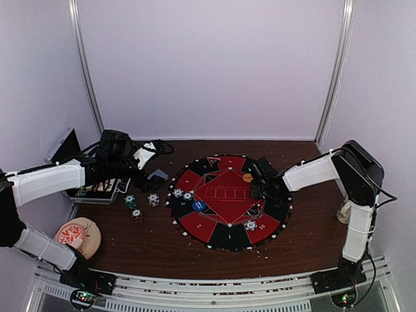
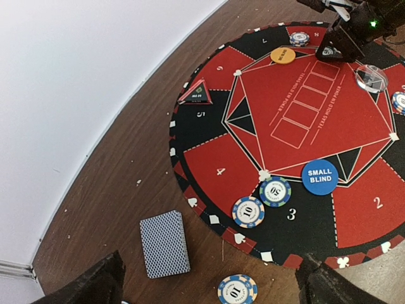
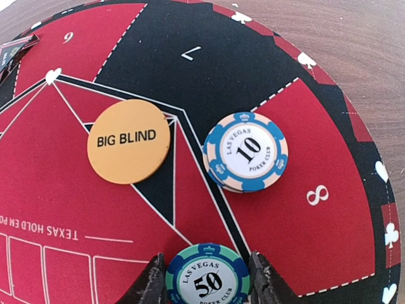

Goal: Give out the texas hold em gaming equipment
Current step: Move the pile of poker chips to the big blind area.

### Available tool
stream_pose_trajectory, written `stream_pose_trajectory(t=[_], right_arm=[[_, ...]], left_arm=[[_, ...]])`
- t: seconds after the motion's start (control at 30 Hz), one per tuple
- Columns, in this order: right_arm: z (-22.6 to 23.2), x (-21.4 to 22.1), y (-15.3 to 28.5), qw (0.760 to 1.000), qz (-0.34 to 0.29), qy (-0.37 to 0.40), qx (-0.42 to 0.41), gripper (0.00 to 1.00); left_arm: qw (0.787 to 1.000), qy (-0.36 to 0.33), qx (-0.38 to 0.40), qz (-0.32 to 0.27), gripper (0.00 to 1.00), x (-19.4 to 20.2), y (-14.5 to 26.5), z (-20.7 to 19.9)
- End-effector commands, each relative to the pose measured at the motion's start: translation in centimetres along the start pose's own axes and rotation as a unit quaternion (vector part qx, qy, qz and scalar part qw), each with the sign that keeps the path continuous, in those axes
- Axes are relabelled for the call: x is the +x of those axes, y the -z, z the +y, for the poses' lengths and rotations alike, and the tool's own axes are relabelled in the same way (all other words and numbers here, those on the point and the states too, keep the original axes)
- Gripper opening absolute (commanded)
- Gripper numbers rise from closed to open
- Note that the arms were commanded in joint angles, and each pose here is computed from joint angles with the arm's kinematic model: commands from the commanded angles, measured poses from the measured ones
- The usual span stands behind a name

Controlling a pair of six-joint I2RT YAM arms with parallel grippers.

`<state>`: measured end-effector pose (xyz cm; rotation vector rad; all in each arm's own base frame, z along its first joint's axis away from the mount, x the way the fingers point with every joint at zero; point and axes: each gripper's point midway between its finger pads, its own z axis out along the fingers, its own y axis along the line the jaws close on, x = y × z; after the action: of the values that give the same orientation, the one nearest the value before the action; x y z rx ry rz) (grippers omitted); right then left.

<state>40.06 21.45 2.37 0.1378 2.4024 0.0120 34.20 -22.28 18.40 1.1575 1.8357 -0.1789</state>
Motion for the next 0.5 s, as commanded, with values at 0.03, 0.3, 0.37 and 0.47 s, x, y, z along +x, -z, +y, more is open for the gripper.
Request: stream_pose_trajectory(t=[0.03,0.3,0.37,0.47], right_arm=[[-2.5,2.1,0.7,0.998,0.038,0.026,0.037,0.41],[-4.5,0.1,1.7,0.999,0.022,0.009,0.048,0.41],[-5.0,-0.4,1.8,0.998,0.020,0.006,0.051,0.41],[-5.8,-1.1,1.7,0.998,0.016,0.000,0.057,0.41]], left_arm=[[0.999,0.002,-0.020,-0.025,0.98,-1.1,0.6,1.0],[0.999,0.003,-0.020,-0.024,0.98,-1.0,0.7,1.0],[0.999,0.002,-0.020,-0.026,0.98,-1.1,0.7,1.0],[0.999,0.002,-0.021,-0.025,0.98,-1.0,0.7,1.0]])
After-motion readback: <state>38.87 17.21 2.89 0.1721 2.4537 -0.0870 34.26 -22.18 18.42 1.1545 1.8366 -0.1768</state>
